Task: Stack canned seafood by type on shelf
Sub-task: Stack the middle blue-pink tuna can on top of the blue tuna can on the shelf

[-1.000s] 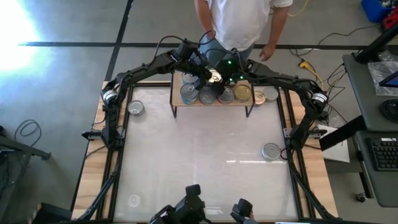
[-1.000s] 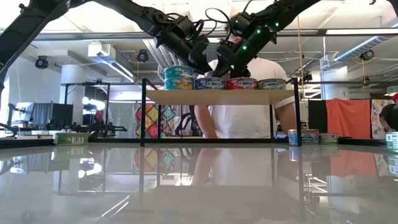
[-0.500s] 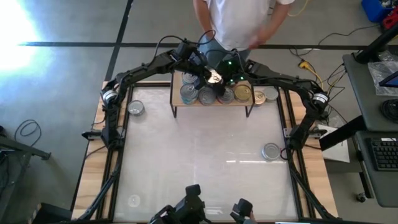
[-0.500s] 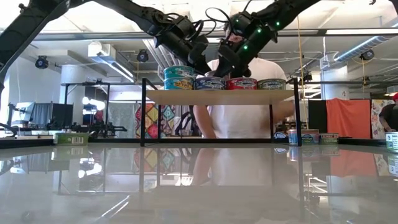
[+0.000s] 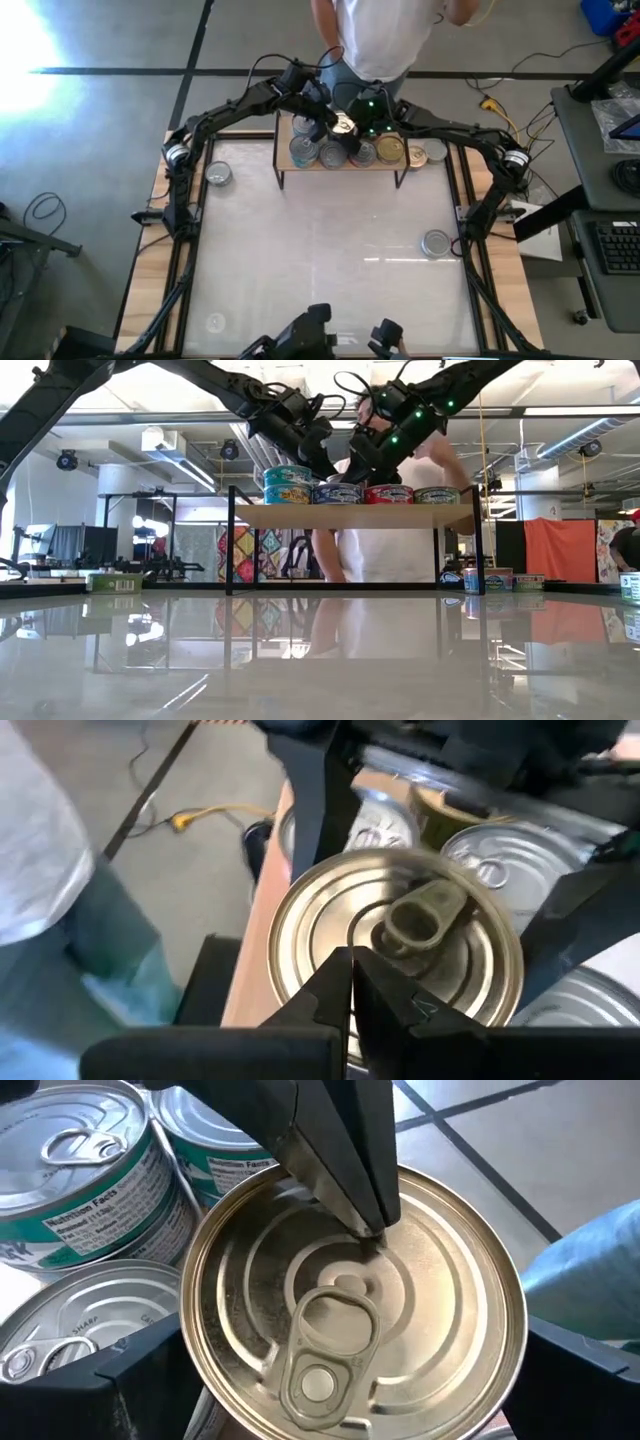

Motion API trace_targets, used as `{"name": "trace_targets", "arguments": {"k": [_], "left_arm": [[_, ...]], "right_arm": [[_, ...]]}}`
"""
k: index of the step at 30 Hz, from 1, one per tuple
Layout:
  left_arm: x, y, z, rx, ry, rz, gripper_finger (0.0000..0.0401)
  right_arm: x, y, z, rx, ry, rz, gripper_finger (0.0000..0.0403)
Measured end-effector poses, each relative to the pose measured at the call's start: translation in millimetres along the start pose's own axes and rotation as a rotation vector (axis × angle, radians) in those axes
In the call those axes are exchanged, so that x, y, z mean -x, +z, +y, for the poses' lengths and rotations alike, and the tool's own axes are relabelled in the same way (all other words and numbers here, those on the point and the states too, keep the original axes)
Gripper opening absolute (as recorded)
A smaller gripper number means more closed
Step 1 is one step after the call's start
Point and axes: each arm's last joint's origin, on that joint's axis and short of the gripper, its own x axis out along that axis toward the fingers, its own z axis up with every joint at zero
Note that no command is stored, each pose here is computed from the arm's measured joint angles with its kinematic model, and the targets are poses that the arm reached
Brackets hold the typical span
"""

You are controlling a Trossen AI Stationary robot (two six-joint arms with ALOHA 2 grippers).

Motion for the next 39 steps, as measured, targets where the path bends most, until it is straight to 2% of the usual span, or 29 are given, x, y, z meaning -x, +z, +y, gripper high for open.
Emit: {"name": "trace_targets", "arguments": {"k": [3, 10, 17, 27, 33, 39], "left_arm": [[-4.1, -1.0, -0.6, -0.016, -0.039, -0.05, 0.0], [-17.2, -9.4, -3.1, -0.059, -0.039, -0.132, 0.0], [-17.1, -11.5, -3.3, -0.079, 0.016, -0.096, 0.0], [-21.5, -18.5, -3.3, -0.087, 0.019, -0.054, 0.0], [-21.8, -19.4, -3.2, -0.09, 0.028, -0.047, 0.0], [-21.9, -20.6, -2.7, -0.087, 0.045, -0.033, 0.0]], "right_arm": [[-0.9, -0.1, 0.1, 0.014, -0.002, -0.012, 0.04], [-8.7, -8.1, -0.4, 0.041, -0.014, -0.077, 0.04], [-16.7, -21.7, -0.5, 0.034, -0.032, -0.192, 0.04], [-10.2, -53.2, 4.9, 0.039, -0.026, -0.387, 0.04], [-7.1, -55.2, 4.6, 0.034, -0.005, -0.385, 0.04], [-4.4, -43.7, 2.7, 0.15, -0.064, -0.292, 0.04]]}}
